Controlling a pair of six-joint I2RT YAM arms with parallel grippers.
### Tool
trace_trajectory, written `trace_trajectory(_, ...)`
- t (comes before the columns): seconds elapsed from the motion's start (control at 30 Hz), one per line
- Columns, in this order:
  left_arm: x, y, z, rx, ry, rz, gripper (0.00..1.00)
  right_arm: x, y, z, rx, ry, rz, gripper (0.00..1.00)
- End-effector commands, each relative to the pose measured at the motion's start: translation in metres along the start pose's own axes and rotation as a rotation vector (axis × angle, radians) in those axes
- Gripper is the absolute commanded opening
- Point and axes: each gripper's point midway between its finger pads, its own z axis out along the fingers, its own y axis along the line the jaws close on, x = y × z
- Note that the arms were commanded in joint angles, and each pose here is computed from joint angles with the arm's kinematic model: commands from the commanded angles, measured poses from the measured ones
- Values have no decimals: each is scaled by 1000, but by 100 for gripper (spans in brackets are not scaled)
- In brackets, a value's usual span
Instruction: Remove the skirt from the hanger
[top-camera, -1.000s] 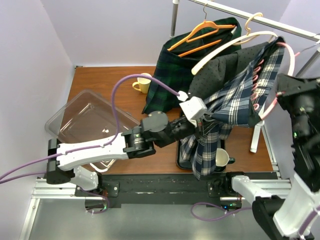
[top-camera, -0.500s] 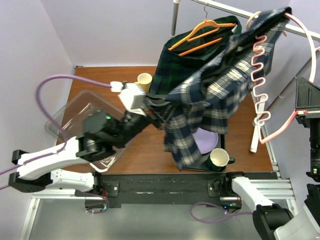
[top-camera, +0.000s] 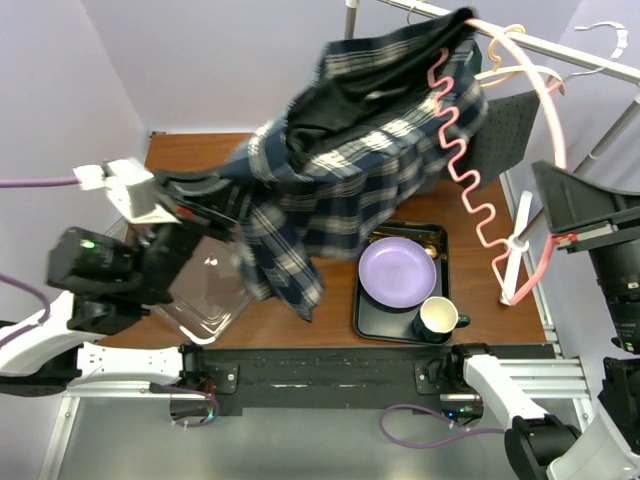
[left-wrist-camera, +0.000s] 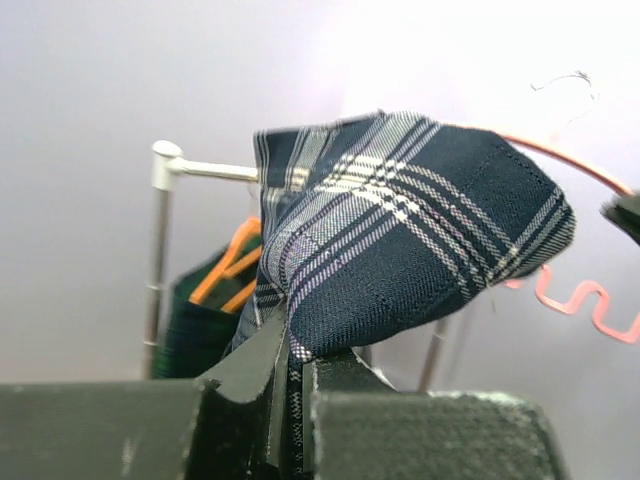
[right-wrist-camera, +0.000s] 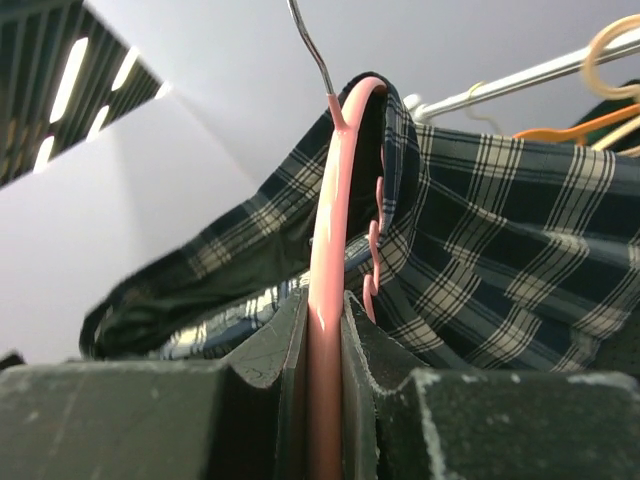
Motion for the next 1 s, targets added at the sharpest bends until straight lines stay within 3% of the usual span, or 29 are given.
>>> trace_trajectory(0.0, -62, 40, -8, -148, -112, 45, 0, -10, 42, 1, -215, -17, -95, 0)
trace_trajectory(0.23, -78, 62, -13, -242, -118, 133, 0, -8, 39, -3, -202, -18, -124, 0)
trace_trajectory(0.53, -88, 96, -28, -408, -104, 237, 0, 25, 12, -6, -172, 84, -203, 0)
trace_trajectory(0.97, -106, 143, -62, -675, -115, 424, 0, 38, 30, -21, -306, 125, -214, 0)
